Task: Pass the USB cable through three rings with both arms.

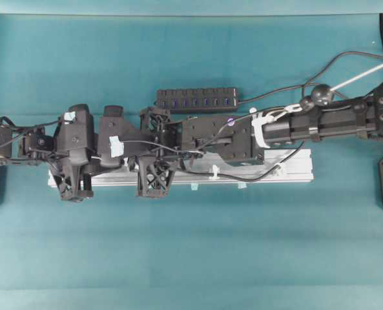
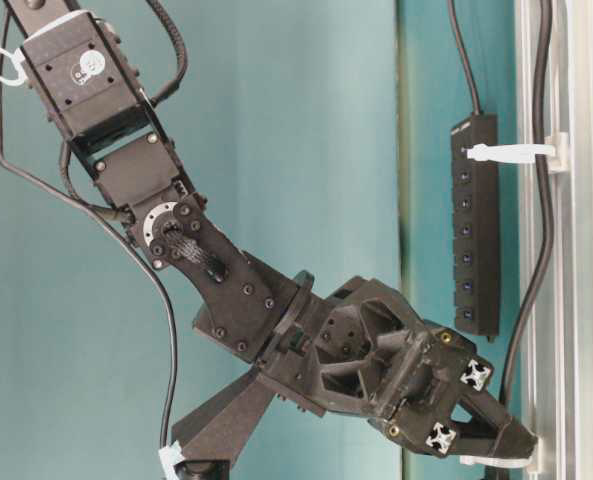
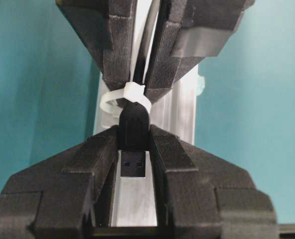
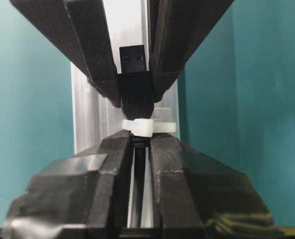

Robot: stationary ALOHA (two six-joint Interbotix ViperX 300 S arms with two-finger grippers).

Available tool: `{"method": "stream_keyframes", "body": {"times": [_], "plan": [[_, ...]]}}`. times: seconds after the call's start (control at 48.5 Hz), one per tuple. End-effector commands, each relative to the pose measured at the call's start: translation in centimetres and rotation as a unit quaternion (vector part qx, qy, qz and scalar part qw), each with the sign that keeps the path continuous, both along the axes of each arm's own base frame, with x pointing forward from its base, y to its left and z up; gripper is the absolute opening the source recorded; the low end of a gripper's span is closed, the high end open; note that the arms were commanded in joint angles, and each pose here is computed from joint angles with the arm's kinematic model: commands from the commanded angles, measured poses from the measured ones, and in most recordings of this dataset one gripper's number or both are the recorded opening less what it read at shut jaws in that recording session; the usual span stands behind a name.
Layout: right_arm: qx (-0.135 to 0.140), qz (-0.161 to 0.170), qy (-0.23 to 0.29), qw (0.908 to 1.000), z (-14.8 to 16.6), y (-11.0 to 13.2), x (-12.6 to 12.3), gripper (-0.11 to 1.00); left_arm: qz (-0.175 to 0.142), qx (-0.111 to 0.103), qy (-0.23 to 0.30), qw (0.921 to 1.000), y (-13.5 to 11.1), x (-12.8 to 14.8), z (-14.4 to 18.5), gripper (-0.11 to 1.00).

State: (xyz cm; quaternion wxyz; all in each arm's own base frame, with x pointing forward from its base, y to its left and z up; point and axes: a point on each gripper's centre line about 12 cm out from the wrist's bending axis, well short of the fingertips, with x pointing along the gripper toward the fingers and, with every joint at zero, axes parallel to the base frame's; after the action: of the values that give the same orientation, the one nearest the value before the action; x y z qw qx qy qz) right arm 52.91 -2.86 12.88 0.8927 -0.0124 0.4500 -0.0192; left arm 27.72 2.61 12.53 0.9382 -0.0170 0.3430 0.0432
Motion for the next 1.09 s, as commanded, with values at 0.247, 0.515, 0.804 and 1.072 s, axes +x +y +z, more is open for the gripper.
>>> {"method": "stream_keyframes", "body": {"times": [0.247, 0.515, 0.804, 1.072], "plan": [[0.0, 0.004, -0.026, 0.9997, 2.0, 0.4, 0.1, 0.02, -0.002, 0.001, -0.018, 0.9998, -0.1, 0.2, 1.0, 0.22], [0.0, 0.006, -0.021, 0.9998, 2.4, 0.6, -1.4, 0.69, -0.002, 0.001, -0.014, 0.9999, -0.1, -0.1, 1.4, 0.22], [0.003, 0.001, -0.017, 0.9998, 2.7, 0.6, -2.5, 0.8, -0.002, 0.0, 0.013, 0.9999, -0.2, -1.0, 1.8, 0.22], [0.003, 0.0, -0.021, 0.9998, 3.0, 0.5, -2.6, 0.8, -0.001, 0.0, 0.017, 0.9999, -0.3, -2.5, 2.8, 0.22]]}}
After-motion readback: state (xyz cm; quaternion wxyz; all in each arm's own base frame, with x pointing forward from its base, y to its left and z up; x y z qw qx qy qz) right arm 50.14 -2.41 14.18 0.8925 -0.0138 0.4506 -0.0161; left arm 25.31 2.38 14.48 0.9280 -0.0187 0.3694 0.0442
